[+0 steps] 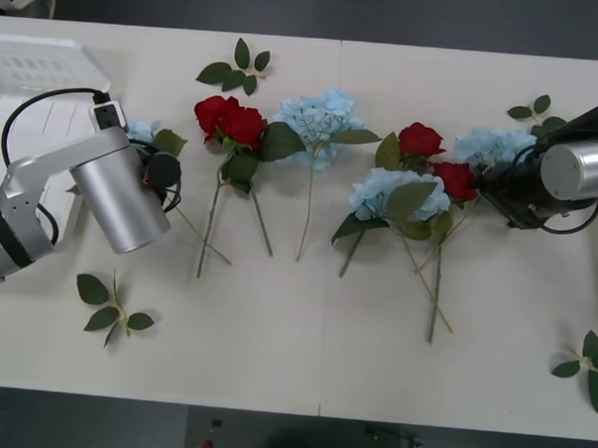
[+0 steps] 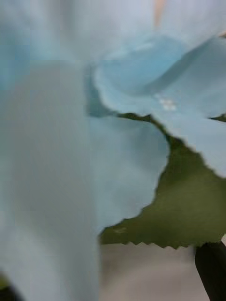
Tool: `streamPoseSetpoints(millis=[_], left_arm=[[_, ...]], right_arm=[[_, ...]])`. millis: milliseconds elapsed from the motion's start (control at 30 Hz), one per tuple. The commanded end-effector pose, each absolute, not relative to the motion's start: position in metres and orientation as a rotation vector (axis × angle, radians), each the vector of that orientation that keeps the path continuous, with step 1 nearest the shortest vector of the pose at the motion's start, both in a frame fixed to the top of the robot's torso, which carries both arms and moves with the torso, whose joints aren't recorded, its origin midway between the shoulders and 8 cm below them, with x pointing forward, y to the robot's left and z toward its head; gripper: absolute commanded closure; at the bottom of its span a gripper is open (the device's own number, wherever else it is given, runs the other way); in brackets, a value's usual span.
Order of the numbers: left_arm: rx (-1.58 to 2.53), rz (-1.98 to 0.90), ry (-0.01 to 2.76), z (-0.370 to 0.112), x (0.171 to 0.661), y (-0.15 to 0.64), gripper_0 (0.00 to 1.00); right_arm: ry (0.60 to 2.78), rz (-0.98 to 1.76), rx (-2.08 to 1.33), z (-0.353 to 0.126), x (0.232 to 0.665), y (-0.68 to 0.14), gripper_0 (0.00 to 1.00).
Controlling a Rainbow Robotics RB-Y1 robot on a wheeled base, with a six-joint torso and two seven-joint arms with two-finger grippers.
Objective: Put the red flowers into the right box and the blue flowers into the left box
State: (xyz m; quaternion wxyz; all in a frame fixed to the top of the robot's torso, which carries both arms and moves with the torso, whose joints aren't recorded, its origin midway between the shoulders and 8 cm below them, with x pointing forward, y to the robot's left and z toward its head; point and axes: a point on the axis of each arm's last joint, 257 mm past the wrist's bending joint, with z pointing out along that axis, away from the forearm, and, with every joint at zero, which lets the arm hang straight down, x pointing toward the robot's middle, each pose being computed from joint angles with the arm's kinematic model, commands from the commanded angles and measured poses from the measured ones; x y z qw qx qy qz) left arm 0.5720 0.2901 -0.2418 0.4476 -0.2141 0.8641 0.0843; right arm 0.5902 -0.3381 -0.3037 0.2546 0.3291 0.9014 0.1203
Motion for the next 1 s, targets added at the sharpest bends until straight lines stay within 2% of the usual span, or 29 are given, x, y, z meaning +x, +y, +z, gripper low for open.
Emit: streamPoseSetpoints(millis=[33,67,100,467,500,533,567,600,633,833,1000], left_arm=[[-0.515,0.21,2.112,-0.229,0.585,0.289,0.0],[-0.517,0.214,2.11,-0.23,0.586,0.292,0.0],[-0.519,0.212,2.109,-0.231,0.587,0.294,0.0],[-0.492,0.279,2.058,-0.252,0.611,0.32,0.0],[-0.483,0.286,2.051,-0.253,0.614,0.322,0.12],[-0.475,0.284,2.052,-0.255,0.615,0.321,0.29],[-0.47,0.283,2.053,-0.256,0.616,0.322,0.64],[-0.464,0.284,2.055,-0.256,0.616,0.321,0.84],[-0.461,0.284,2.056,-0.256,0.616,0.32,0.99],[-0.405,0.245,2.085,-0.252,0.613,0.3,1.0],[-0.377,0.083,2.098,-0.206,0.598,0.256,1.0]], right_arm=[[2.418,0.322,0.862,-0.285,0.606,-0.33,0.06],[2.418,0.312,0.856,-0.285,0.607,-0.33,0.6],[2.42,0.311,0.854,-0.286,0.607,-0.328,1.0],[2.424,0.316,0.835,-0.286,0.608,-0.322,1.0],[2.423,0.317,0.834,-0.285,0.609,-0.322,1.0],[2.423,0.318,0.834,-0.286,0.609,-0.322,1.0],[2.421,0.321,0.832,-0.284,0.609,-0.321,1.0],[2.421,0.325,0.833,-0.284,0.609,-0.321,1.0],[2.423,0.328,0.826,-0.284,0.609,-0.32,1.0],[2.402,0.42,0.86,-0.267,0.612,-0.32,1.0],[2.412,0.494,0.81,-0.245,0.61,-0.33,1.0]])
